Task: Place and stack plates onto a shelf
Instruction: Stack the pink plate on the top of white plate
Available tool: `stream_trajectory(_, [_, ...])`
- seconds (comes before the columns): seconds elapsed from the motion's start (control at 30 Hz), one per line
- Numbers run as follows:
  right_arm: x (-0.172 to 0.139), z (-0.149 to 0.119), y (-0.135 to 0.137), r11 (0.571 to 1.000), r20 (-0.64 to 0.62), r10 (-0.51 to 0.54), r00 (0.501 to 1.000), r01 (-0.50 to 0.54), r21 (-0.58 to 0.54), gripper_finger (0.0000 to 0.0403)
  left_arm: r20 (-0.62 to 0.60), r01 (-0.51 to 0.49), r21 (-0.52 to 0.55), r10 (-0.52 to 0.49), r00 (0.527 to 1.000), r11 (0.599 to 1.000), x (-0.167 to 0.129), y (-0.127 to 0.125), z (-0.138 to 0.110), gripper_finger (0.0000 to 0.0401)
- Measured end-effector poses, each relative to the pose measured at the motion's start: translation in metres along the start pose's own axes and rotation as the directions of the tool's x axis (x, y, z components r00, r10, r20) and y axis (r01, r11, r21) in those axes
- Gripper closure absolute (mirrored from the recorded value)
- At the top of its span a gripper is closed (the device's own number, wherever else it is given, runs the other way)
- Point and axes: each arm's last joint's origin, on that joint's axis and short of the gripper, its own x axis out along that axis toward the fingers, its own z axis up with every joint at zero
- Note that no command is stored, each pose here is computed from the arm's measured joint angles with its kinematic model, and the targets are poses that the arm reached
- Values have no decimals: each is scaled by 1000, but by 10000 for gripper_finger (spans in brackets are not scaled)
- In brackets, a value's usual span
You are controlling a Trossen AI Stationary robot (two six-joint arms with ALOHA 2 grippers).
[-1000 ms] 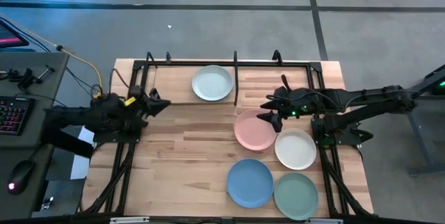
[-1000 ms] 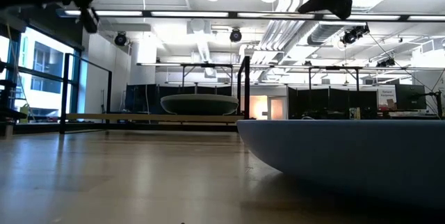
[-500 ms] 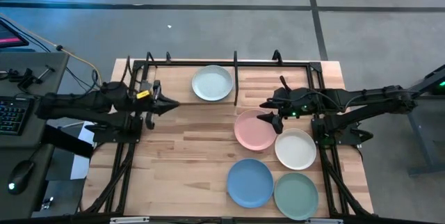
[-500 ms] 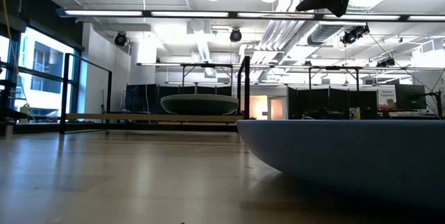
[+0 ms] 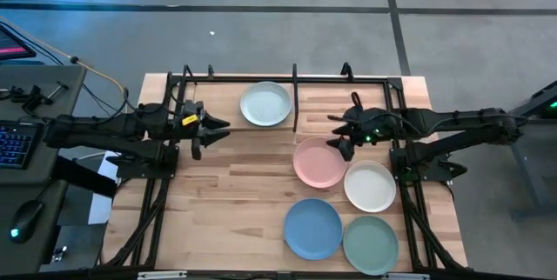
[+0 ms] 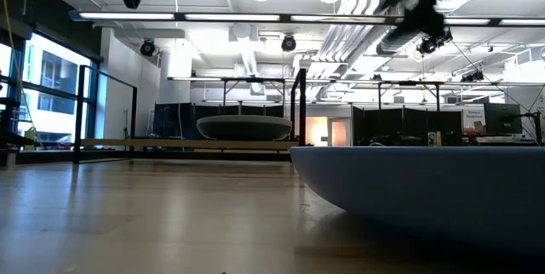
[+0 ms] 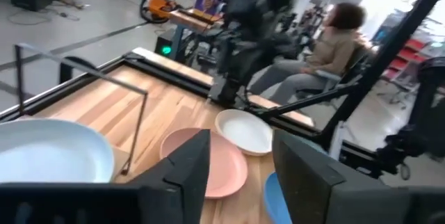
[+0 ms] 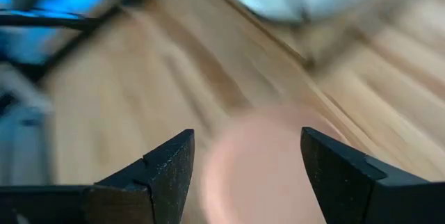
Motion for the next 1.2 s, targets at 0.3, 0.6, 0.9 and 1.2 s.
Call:
stream_trajectory(0.3, [25,-46,-55,954,-461,-118,879,229,192,160,3,35,-2,-35,999,999,-2,-1,1,244])
stream_trajectory(0.6, [58,-78,-79,834,-401,-75,913,278,476,160,1,34,-1,-34,999,999,-2,-1,1,244])
stream_trajectory(0.9, [75,-82,-85,788,-423,-218,879,415,456,160,4,26,-1,-26,1000,1000,-2,-1,1,244])
stream_trajectory(1.2, [96,-82,-83,807,-441,-150,885,368,462,167,4,23,-1,-23,1000,1000,-2,-1,1,244])
